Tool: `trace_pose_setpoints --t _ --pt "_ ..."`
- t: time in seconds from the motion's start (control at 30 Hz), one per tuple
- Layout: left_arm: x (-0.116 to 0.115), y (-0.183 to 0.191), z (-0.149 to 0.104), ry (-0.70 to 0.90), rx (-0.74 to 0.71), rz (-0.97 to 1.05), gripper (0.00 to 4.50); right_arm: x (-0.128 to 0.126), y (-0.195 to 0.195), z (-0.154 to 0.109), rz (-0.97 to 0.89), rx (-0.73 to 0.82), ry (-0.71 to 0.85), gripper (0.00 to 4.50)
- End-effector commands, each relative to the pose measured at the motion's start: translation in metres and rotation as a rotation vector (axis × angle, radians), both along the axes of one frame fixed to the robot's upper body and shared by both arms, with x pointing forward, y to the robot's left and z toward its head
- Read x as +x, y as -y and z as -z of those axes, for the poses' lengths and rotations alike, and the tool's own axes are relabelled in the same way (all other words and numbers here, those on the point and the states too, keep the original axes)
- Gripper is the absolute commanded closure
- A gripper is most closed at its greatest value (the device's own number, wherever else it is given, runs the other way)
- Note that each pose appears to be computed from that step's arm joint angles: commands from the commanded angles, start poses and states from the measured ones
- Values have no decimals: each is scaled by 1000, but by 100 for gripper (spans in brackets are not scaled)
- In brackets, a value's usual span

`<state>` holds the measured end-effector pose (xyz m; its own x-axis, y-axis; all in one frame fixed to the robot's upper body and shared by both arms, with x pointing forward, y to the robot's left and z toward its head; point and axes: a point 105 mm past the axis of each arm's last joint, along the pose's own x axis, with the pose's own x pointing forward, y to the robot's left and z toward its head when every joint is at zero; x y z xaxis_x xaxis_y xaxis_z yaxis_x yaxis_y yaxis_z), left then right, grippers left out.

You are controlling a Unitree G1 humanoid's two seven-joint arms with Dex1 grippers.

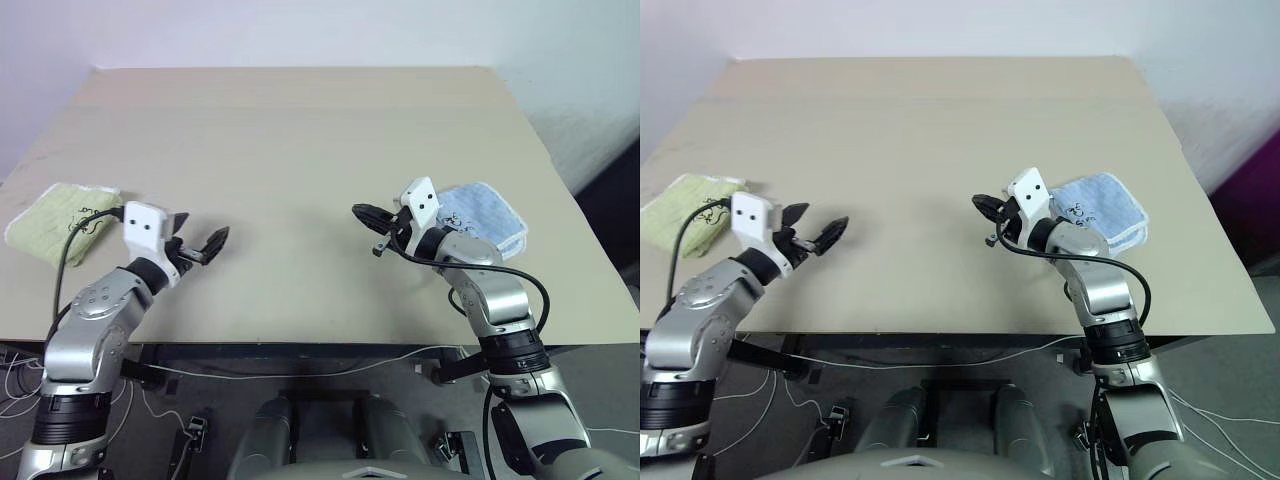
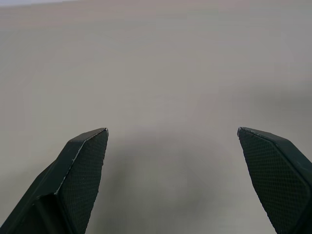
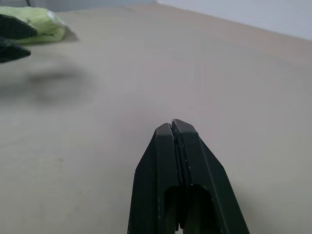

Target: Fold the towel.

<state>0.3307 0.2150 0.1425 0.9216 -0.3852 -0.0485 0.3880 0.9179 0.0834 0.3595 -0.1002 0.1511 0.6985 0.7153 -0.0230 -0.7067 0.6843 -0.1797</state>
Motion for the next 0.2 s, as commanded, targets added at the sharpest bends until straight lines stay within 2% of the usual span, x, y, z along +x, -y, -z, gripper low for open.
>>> trace_pose_setpoints --t 0.03,0.2 --pt "4 9 -10 50 15 55 4 -4 10 -13 40 17 62 450" --pt "12 22 -7 42 31 109 4 -8 23 -7 99 28 51 450"
